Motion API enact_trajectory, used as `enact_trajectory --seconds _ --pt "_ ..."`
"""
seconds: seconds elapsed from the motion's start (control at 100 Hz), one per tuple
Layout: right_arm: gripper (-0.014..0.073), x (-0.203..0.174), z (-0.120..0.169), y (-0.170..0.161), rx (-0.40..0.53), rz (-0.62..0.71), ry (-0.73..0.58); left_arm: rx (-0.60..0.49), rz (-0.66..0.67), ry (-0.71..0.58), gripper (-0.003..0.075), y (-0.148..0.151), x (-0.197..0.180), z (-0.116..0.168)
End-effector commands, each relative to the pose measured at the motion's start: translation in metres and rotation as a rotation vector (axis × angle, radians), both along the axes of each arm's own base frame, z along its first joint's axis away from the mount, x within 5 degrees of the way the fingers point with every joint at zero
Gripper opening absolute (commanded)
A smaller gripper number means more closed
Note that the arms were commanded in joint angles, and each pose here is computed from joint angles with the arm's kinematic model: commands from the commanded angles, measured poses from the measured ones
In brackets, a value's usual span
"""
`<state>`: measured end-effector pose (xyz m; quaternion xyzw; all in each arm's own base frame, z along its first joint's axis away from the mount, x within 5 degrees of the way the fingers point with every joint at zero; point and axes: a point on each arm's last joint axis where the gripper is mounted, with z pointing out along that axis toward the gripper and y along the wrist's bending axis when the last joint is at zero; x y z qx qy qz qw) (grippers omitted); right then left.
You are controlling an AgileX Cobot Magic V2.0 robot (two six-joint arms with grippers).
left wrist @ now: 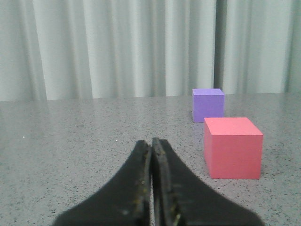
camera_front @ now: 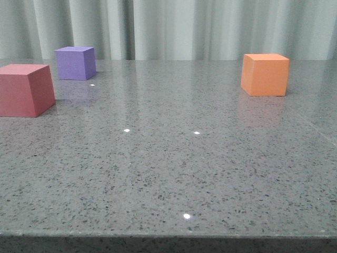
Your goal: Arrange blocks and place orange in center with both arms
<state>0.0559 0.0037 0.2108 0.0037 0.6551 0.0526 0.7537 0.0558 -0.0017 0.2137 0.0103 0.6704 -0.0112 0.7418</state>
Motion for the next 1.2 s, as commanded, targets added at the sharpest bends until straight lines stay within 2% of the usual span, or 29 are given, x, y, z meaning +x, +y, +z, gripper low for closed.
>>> enact_trajectory --seconds 0.0,0.32,0.55,0.69,0.86,1.05,1.19 --pt "-0.0069 -0.005 0.015 0.000 -0.004 -0.004 -0.122 -0.019 -0.001 -0.068 -0.0020 0.000 -0.002 -0.006" --pt "-0.0069 -0.006 0.020 0.000 0.007 -0.003 -0.144 -0.019 -0.001 -0.068 -0.0020 0.000 -0.002 -0.006" --pt "-0.0069 -0.012 0.062 -0.001 0.040 -0.005 -0.104 -0.019 -0.001 -0.068 -0.0020 0.000 -0.002 -0.006" --pt "-0.0069 -0.008 0.099 -0.002 0.035 -0.010 0.008 -0.019 -0.001 -0.068 -0.0020 0.000 -0.002 -0.006" --pt "-0.0069 0.008 0.143 -0.001 0.021 -0.019 0.269 -0.019 -0.001 -0.068 -0.0020 0.000 -0.002 -0.006" --pt "-0.0069 0.037 0.171 0.001 0.021 -0.018 0.529 -0.019 -0.001 -0.068 -0.0020 0.000 -0.002 -0.006" --pt "-0.0069 0.060 0.180 0.005 0.054 0.008 0.602 -0.019 -0.001 -0.068 -0.0020 0.000 -0.002 -0.006"
